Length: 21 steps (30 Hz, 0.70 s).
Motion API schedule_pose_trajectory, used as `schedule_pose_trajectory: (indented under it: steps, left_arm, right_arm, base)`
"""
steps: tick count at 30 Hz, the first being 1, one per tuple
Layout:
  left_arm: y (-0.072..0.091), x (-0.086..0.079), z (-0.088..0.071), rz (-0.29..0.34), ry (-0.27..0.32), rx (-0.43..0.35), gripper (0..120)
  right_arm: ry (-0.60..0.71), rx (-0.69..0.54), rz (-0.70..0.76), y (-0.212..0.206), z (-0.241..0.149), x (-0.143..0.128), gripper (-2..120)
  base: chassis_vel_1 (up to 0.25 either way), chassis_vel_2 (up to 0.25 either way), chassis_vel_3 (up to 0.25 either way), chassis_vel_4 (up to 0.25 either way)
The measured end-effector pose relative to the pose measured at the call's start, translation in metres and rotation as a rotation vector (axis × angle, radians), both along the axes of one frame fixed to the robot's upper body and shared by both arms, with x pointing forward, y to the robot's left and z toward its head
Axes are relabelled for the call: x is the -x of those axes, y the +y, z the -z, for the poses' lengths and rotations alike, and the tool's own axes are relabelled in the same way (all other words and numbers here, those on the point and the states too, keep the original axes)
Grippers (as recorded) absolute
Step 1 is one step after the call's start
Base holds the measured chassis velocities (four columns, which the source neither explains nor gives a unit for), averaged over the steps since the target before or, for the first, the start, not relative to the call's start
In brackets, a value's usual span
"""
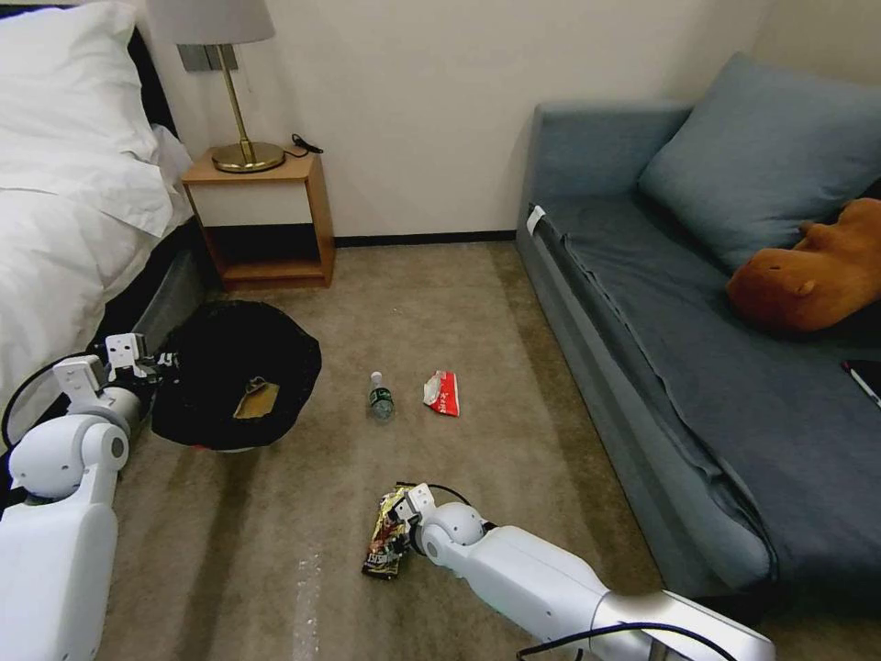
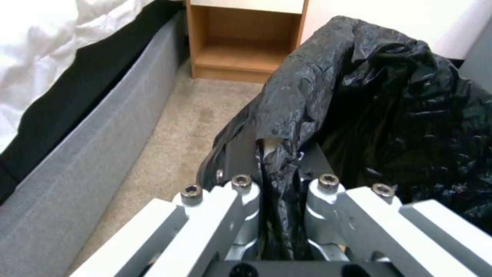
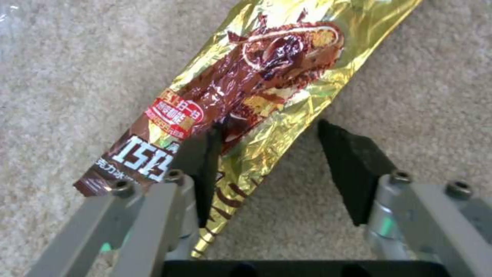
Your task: Pick up the trash bin, then pick up the garbage on the floor and place it into the trash bin.
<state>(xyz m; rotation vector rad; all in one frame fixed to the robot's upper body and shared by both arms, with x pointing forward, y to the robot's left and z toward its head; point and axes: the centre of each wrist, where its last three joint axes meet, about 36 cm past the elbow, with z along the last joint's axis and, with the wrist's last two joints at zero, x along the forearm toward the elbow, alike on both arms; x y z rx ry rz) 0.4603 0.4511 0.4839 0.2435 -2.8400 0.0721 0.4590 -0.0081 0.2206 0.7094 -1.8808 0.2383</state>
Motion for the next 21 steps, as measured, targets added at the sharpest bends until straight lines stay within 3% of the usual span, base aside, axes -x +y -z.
schedule_pose_trajectory:
  steps: [11,14,21]
  left_arm:
    - [-0.0009,0.0006,0.0019,0.001,0.002,0.002,7]
    - [-0.0009,0.0011,0.0024,-0.002,0.003,0.0,7]
    - [-0.0009,0.0013,0.0031,-0.001,0.004,-0.001,7]
  right_arm:
    - [0.006,-0.013,-0.007,-0.0003,0.0008,0.0008,21]
    - [0.001,-0.018,-0.017,0.0008,0.0005,0.0012,5]
    - [-0.008,-0.024,-0.027,0.0015,-0.0011,0.0003,0]
  base:
    - [0.0,0.0,0.0,0.0]
    - [0.0,0.0,0.0,0.0]
    - [0.0,0.0,0.0,0.0]
